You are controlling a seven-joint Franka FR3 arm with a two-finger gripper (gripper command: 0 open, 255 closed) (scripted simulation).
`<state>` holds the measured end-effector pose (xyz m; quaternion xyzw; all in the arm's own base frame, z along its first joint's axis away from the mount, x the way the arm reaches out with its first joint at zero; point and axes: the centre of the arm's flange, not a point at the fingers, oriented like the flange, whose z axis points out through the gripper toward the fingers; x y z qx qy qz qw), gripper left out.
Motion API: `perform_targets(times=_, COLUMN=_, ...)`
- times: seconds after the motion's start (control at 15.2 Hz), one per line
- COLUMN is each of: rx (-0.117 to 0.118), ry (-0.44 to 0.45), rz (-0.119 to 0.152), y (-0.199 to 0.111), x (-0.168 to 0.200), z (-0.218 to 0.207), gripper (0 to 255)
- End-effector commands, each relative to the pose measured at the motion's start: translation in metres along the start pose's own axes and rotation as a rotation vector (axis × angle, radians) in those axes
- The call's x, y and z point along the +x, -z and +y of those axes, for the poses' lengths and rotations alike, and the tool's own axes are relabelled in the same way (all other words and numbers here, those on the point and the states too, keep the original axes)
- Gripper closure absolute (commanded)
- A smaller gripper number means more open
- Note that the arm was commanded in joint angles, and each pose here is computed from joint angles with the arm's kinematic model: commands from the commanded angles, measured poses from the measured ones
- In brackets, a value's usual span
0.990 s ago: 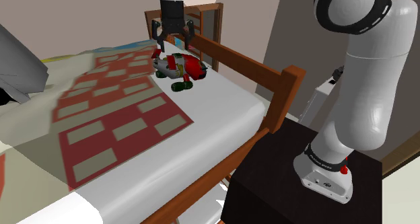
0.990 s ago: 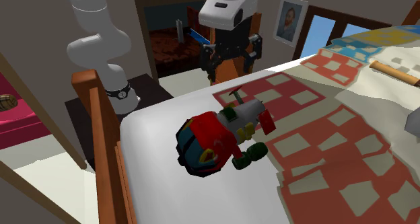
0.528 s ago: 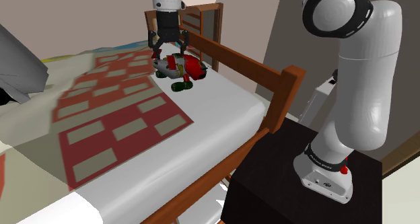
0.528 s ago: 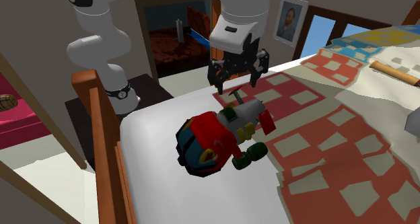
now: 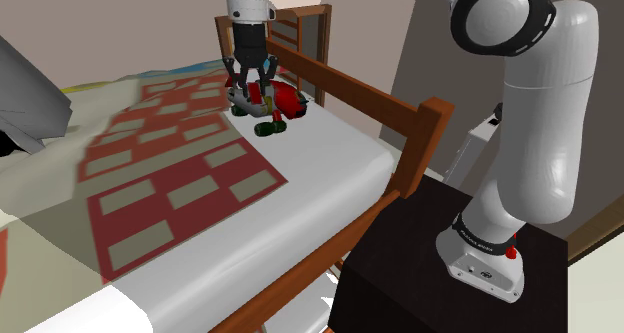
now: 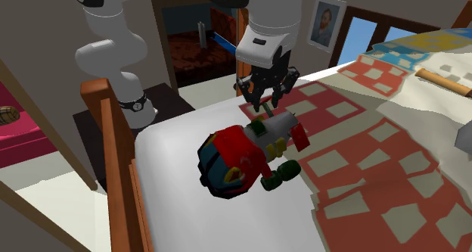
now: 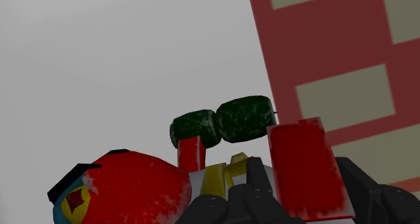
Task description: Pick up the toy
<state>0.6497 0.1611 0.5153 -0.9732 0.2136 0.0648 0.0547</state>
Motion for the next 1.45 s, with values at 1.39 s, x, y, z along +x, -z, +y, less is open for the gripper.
perform_targets(times=1.39, rx=-0.001, ry=-0.002, rz=0.001, y=0.079, x=-0.012, z=-0.006, gripper=255)
